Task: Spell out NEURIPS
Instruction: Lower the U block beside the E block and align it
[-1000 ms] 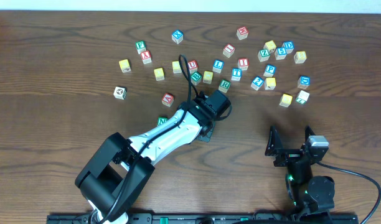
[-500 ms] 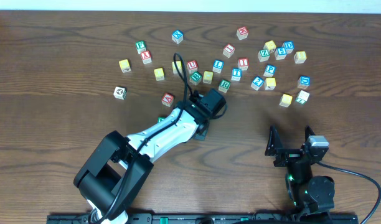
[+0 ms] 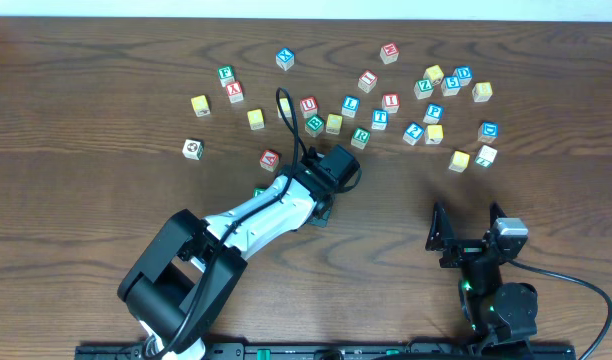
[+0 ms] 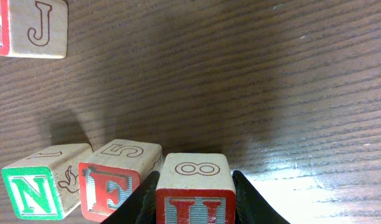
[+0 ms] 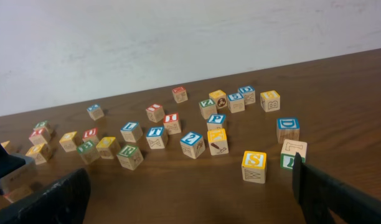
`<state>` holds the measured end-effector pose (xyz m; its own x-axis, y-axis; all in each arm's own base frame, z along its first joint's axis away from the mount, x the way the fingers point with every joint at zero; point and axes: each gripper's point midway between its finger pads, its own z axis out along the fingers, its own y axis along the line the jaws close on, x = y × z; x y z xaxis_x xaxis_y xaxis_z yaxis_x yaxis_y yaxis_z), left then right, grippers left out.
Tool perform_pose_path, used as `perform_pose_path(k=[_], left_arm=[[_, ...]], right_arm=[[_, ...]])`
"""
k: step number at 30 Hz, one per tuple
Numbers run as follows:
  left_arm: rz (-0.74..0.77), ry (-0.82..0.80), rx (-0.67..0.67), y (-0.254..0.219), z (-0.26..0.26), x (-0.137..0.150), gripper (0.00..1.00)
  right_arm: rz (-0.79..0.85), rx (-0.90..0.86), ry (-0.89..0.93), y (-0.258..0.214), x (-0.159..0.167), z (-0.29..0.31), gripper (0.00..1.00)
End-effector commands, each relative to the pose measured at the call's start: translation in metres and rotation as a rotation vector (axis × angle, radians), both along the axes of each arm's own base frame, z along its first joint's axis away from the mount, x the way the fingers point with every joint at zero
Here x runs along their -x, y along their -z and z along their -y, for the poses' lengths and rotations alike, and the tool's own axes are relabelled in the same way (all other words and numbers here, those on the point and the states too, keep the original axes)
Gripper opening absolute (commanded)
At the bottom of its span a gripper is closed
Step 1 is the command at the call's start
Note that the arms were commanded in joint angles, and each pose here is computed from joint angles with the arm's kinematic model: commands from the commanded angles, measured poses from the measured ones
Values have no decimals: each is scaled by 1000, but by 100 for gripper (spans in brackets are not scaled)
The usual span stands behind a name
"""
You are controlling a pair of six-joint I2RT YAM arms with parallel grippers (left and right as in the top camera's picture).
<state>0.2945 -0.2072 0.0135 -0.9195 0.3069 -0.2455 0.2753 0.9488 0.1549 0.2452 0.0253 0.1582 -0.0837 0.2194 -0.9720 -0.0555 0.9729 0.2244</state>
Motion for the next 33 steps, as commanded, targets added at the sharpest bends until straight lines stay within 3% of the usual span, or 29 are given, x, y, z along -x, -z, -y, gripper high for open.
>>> perform_pose_path(k=[1, 22, 33], left_arm=[[12, 5, -26, 2, -6, -3, 7], [64, -69, -33, -2, -25, -25, 7], [39, -61, 5, 0, -19, -22, 7]], right_arm=[[-3, -8, 1, 1, 0, 0, 99], [-3, -8, 1, 1, 0, 0, 99], [-3, -8, 1, 1, 0, 0, 99]])
